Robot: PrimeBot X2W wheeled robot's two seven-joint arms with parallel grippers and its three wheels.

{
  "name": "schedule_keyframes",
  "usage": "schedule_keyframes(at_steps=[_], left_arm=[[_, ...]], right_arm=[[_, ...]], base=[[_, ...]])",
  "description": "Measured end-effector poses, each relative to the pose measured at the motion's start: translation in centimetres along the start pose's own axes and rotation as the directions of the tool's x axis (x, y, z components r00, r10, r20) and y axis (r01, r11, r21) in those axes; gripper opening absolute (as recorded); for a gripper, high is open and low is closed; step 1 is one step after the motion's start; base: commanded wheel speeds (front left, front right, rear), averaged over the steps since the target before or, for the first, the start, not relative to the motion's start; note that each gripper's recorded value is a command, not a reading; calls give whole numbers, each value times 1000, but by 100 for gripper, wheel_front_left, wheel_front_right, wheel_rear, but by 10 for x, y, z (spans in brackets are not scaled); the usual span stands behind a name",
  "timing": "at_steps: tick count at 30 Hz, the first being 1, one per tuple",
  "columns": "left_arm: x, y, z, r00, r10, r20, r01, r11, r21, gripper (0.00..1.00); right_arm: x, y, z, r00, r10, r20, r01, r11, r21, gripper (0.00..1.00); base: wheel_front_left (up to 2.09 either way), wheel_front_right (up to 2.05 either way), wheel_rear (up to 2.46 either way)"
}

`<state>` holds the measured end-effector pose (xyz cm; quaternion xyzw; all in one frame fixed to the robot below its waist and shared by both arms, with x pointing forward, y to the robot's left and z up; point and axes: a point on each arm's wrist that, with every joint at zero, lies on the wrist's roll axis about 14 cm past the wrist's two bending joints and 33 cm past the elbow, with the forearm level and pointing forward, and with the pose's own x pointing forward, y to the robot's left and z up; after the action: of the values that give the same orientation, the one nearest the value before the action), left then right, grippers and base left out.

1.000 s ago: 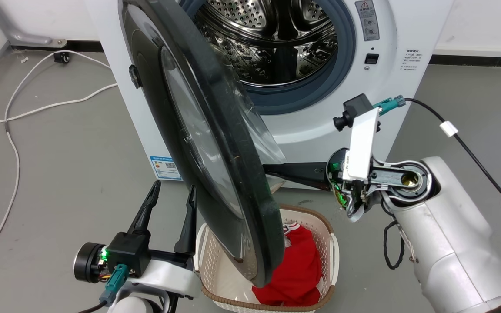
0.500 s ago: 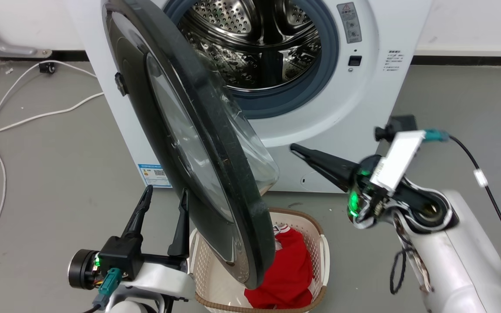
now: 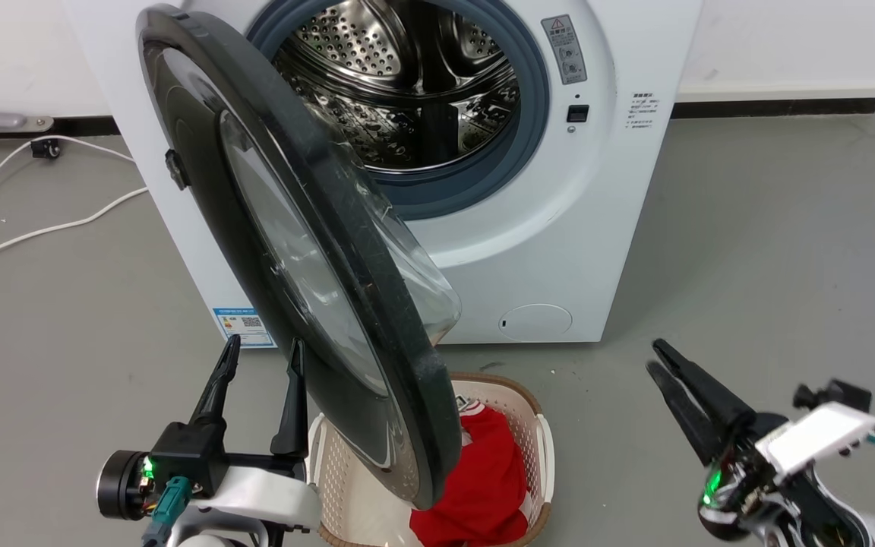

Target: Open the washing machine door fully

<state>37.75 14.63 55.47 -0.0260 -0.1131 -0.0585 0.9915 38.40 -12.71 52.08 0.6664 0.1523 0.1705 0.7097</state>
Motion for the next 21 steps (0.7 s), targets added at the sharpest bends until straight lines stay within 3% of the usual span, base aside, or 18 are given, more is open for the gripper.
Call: schedule_keyframes(at_steps=[1, 5, 8, 10, 13, 15, 18, 21], left_arm=[[0, 0, 0, 1000, -1, 0, 1, 1000, 0, 100], [0, -1, -1, 1000, -3, -3, 3, 1000, 2, 100], [-1, 0, -2, 1000, -4, -6, 4, 1000, 2, 100], [-2, 0, -3, 1000, -2, -10, 2, 1000, 1, 100], [-2, 0, -5, 1000, -3, -16, 3, 1000, 5, 100], [-2, 0, -5, 1000, -3, -17, 3, 1000, 6, 100], [-2, 1, -6, 1000, -1, -18, 1, 1000, 7, 100], [-1, 1, -6, 1000, 0, -18, 0, 1000, 8, 100]], right_arm=[[-6, -5, 2, 1000, -14, 26, 14, 1000, -4, 100], [-26, -18, 12, 989, -54, 139, 59, 998, -34, 100], [-40, -30, 20, 966, -101, 238, 134, 983, -128, 100], [-48, -32, 33, 939, -108, 328, 185, 959, -213, 100], [-56, -29, 49, 899, -87, 429, 258, 897, -359, 100], [-61, -24, 59, 875, -54, 482, 310, 827, -470, 100], [-68, -11, 76, 840, 18, 542, 388, 678, -625, 100], [-67, 18, 88, 827, 133, 546, 440, 450, -777, 100]], base=[[0, 0, 0], [0, 0, 0], [0, 0, 0], [0, 0, 0], [0, 0, 0], [0, 0, 0], [0, 0, 0], [0, 0, 0]])
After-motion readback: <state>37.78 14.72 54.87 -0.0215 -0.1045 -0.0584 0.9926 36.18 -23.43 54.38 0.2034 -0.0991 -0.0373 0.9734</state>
